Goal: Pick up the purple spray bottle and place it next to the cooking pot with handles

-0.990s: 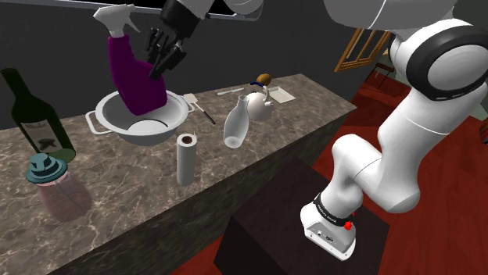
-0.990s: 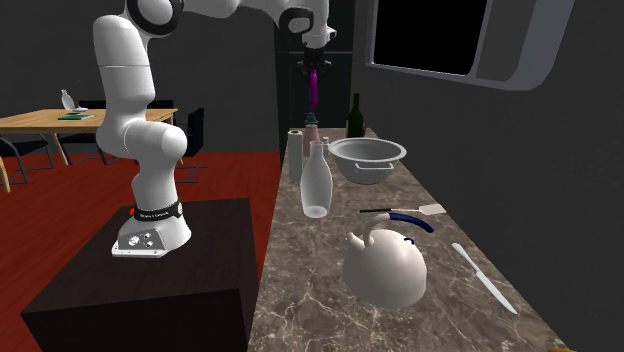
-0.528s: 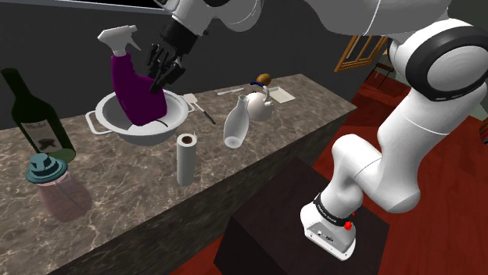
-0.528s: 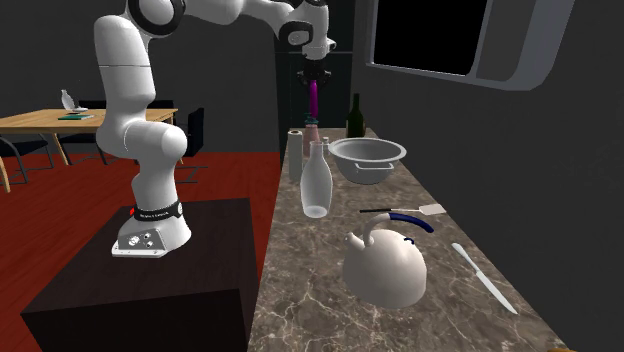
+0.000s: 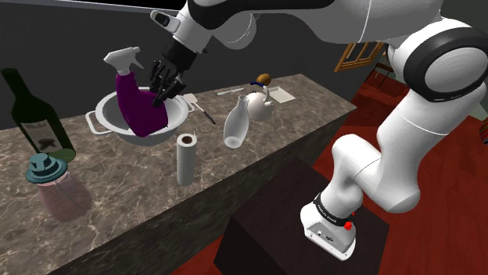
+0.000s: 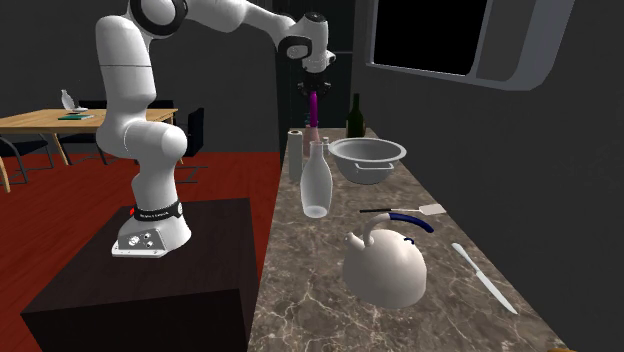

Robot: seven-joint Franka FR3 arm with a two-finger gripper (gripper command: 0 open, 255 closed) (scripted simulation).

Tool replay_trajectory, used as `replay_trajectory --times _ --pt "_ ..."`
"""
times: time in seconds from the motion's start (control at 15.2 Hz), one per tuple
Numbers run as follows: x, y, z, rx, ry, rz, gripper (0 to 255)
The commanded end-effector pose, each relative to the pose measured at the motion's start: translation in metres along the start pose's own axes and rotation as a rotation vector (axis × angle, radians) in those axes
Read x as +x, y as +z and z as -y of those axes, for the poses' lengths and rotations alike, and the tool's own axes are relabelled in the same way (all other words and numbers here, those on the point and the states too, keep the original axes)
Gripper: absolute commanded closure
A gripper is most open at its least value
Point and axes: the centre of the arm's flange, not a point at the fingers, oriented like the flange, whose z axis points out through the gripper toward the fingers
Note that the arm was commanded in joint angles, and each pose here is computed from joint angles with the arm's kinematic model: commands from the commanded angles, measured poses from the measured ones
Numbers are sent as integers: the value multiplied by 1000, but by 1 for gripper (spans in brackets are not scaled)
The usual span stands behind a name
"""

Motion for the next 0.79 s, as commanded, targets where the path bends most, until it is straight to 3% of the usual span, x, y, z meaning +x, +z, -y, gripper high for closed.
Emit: replay_trajectory --times 0.0,0.73 --pt "-5 10 0 0 0 0 255" --pt "-36 59 0 0 0 0 255"
